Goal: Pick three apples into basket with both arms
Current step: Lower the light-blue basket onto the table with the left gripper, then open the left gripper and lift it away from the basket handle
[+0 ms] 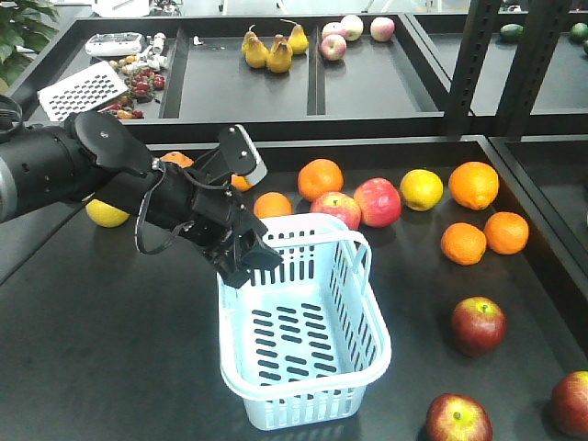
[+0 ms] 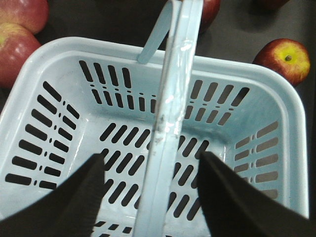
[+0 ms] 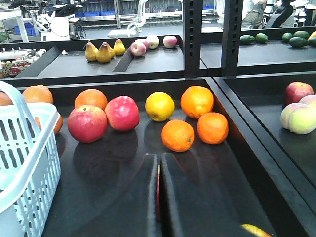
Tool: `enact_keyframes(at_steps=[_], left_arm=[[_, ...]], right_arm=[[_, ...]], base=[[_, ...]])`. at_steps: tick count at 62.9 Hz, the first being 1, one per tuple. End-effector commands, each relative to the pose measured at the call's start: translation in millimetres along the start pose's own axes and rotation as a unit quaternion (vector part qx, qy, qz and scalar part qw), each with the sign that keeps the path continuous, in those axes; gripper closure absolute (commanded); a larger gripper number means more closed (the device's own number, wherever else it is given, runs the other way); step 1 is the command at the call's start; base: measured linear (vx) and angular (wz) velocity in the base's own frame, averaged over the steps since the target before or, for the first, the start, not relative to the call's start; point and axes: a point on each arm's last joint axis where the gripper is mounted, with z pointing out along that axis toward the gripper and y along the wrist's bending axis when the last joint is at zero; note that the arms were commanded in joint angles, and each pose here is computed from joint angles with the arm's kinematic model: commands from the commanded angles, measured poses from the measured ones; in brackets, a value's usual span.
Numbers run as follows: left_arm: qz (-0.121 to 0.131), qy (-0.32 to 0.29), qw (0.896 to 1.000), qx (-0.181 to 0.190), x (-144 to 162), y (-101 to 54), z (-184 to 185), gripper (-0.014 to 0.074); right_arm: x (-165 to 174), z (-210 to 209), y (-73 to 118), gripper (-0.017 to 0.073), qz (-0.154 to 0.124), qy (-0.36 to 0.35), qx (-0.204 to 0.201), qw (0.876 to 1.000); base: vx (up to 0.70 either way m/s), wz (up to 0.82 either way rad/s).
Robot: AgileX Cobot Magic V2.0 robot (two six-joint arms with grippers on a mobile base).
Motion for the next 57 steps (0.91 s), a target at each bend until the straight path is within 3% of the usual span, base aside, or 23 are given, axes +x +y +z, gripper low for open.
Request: enact_keyframes(at_steps=[1,10,18,24,42,50,57], left_arm=[[-0.004,-0.051,0.998,-0.029,-27,-8.9,-33,0.0136],[-0.02,-0.05,0.998,-0.045,-34,-19.0,-56,0.0151],[-0.066,-0.045,0.995,-0.055,-39,-33.4,-83,0.0204],[-0.08,-0.033,0.995,-0.059,-40,-45.2,-101,0.0277],[-0.081,-0.02,0.996,-0.041,-38,-88.5,-151,0.06],[-0.075,-0.04,0.995,-0.056,-25,-113.2,-171,0.0602],[-0.094,-0.071,0.991,-0.06,-2,-135.9,-176,0.0602]], right_arm=[[-3,0,1.2,0.0564,-0.01,-0.036,-0.005,0.999],[-3,0,1.2,0.0564,-0.01,-0.036,-0.005,0.999],[-3,0,1.2,0.0564,-0.01,-0.036,-0.005,0.999],[-3,0,1.2,0.0564,-0.01,-0.036,-0.005,0.999],[-3,0,1.2,0.0564,-0.01,-0.036,-0.005,0.999],[-3,0,1.1,0.0564,-0.01,-0.035,-0.005,0.999],[-3,0,1.1,0.0564,-0.01,-0.035,-0.005,0.999]], base=[[0.0,0.0],[0.0,0.0],[0.0,0.0],[0.0,0.0],[0.0,0.0],[0.0,0.0],[0.0,0.0]])
